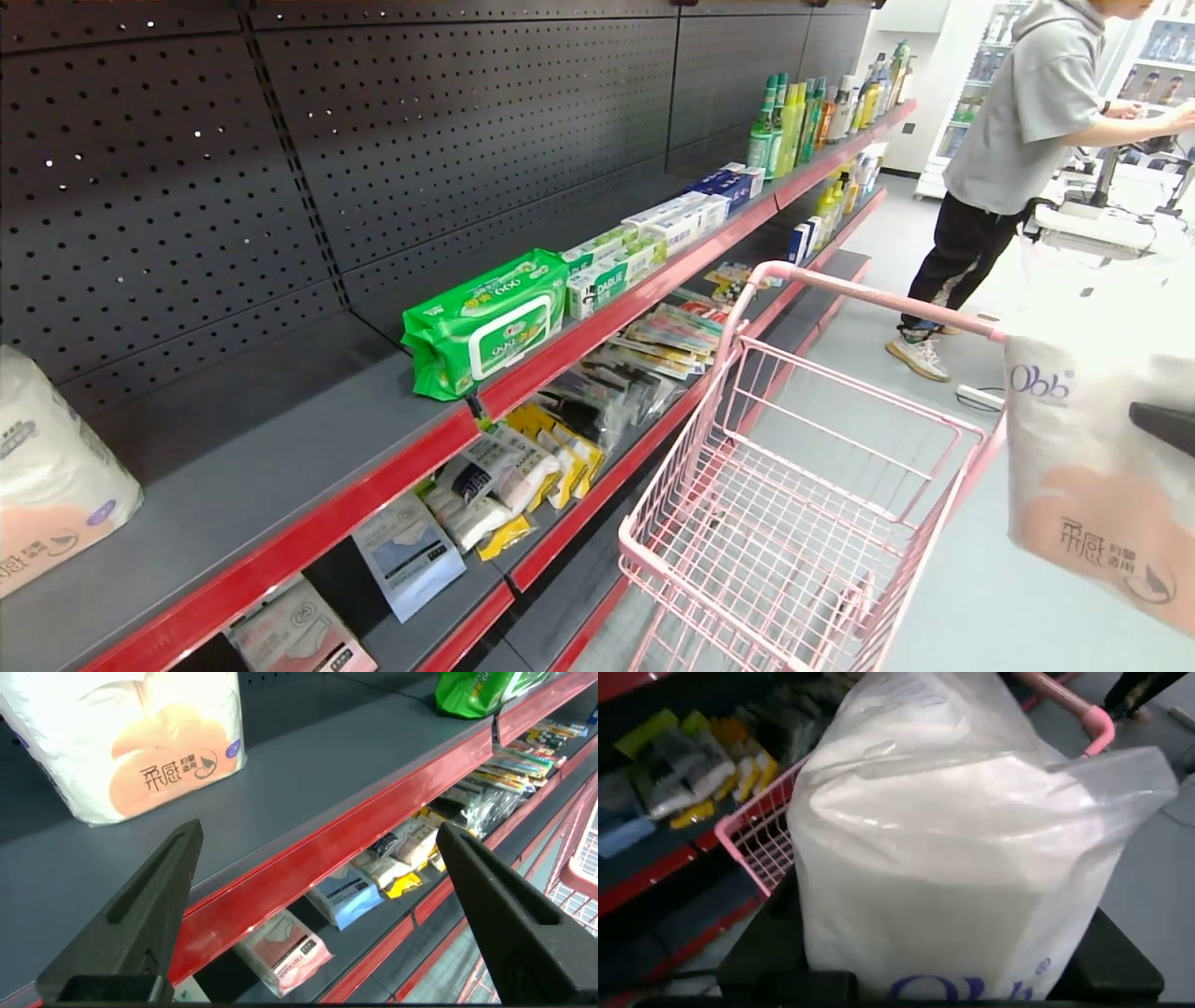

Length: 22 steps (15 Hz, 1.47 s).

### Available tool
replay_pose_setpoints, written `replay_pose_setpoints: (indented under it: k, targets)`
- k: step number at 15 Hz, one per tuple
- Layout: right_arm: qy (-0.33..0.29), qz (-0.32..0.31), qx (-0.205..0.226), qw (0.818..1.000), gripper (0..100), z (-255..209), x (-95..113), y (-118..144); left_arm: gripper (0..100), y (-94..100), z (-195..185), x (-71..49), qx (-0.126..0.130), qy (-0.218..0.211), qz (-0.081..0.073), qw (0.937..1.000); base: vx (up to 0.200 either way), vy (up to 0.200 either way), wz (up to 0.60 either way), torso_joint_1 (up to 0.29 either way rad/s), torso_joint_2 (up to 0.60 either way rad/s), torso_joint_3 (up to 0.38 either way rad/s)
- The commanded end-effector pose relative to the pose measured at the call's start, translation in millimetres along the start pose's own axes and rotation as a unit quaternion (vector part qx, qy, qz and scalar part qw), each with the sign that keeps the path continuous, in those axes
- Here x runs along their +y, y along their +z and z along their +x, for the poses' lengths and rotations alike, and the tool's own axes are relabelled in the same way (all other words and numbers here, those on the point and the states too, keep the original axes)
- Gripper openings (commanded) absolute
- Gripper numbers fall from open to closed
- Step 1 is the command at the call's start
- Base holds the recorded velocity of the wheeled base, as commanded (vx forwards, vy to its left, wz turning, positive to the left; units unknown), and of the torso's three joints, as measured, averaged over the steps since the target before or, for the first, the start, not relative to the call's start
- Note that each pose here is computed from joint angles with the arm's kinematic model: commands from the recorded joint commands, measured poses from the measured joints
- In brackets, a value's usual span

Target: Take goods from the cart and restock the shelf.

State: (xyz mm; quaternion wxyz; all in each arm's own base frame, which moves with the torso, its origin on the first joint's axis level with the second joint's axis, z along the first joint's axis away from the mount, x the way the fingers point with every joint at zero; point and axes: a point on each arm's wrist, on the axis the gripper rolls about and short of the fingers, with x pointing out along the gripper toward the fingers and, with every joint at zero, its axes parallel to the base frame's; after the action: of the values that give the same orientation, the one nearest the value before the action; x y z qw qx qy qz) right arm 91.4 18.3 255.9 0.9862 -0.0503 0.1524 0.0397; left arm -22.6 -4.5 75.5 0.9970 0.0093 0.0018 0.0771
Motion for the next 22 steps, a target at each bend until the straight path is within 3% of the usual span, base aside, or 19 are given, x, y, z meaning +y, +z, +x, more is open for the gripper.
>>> replay_pose_setpoints:
  k: [1,2,6,18,22]
  targets:
    - [0.008,0.034,-0.049,0.998,0,-15,-2,-13,100,0.0,0,0.0,0.000,0.000,0.000,1.0000,0.000,0.000,0.00,0.000,0.00,0.000]
    - [-0.009,0.038,-0.077,0.996,0,-14,-4,-21,100,0.0,0,0.0,0.000,0.000,0.000,1.0000,0.000,0.000,0.00,0.000,0.00,0.000]
    - [-0.019,-0.017,-0.102,0.994,0,-23,-4,-45,100,0.0,0,0.0,0.000,0.000,-0.001,1.0000,0.000,0.000,0.00,0.000,0.00,0.000]
    - [-0.049,-0.013,-0.087,0.995,0,-22,-7,-52,100,0.0,0,0.0,0.000,0.000,-0.001,1.0000,0.000,0.000,0.00,0.000,0.00,0.000]
    - [-0.048,-0.014,-0.084,0.995,0,-21,-7,-53,100,0.0,0,0.0,0.000,0.000,-0.002,1.0000,0.000,0.000,0.00,0.145,-0.32,-0.183]
